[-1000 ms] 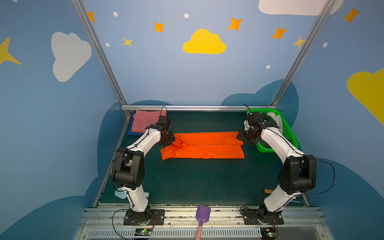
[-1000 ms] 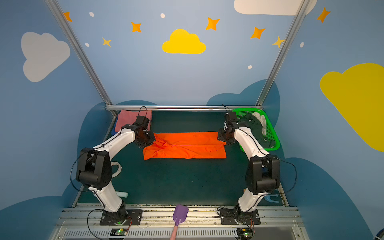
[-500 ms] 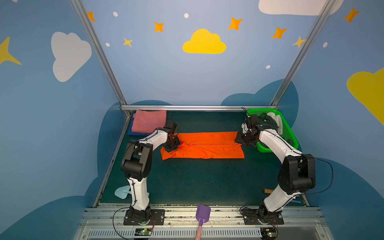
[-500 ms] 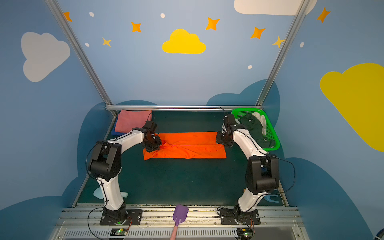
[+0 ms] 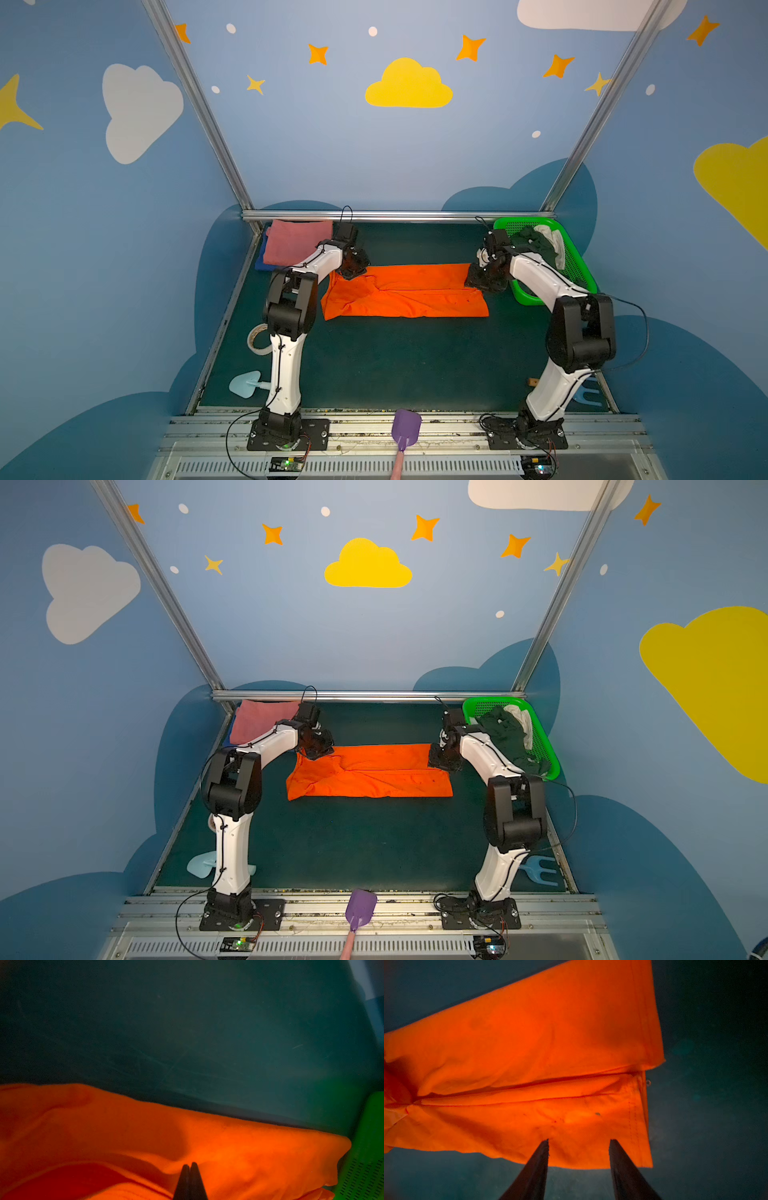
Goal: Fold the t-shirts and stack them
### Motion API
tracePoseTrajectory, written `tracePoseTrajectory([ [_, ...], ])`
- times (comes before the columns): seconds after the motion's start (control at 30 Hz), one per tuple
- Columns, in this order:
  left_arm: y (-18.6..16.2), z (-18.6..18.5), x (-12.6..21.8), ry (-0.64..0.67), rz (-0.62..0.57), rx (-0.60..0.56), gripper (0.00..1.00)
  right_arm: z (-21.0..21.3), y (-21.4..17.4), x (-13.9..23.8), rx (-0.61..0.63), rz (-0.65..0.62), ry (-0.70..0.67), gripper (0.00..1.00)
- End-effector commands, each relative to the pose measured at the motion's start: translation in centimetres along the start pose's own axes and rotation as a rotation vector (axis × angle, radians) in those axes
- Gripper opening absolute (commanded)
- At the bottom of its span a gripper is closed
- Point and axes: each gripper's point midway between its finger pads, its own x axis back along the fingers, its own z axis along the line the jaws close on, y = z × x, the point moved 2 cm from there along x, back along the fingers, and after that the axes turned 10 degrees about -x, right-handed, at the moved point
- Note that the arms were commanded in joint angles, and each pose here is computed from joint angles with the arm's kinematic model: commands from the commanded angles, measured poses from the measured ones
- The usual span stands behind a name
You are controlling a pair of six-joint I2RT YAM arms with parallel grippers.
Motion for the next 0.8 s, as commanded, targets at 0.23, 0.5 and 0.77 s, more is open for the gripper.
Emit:
tracePoseTrajectory([
  [0.23,-0.3,0.0,5.2,0.031,-0.074,-0.012,0.05,2.1,3.8,-4.9,0.073,0.09,-0.02,0.5],
  [0.5,-5.1,1.7,3.8,0.094,0.036,0.001,0.05,0.9,2.6,-8.9,0.091,0.16,-0.128,0.48],
  [0.77,-8.4,1.9,1.1,0.155,0.126,-0.058,0.05,-2.7,-1.9,-8.1,0.034,0.19,-0.194,0.5],
])
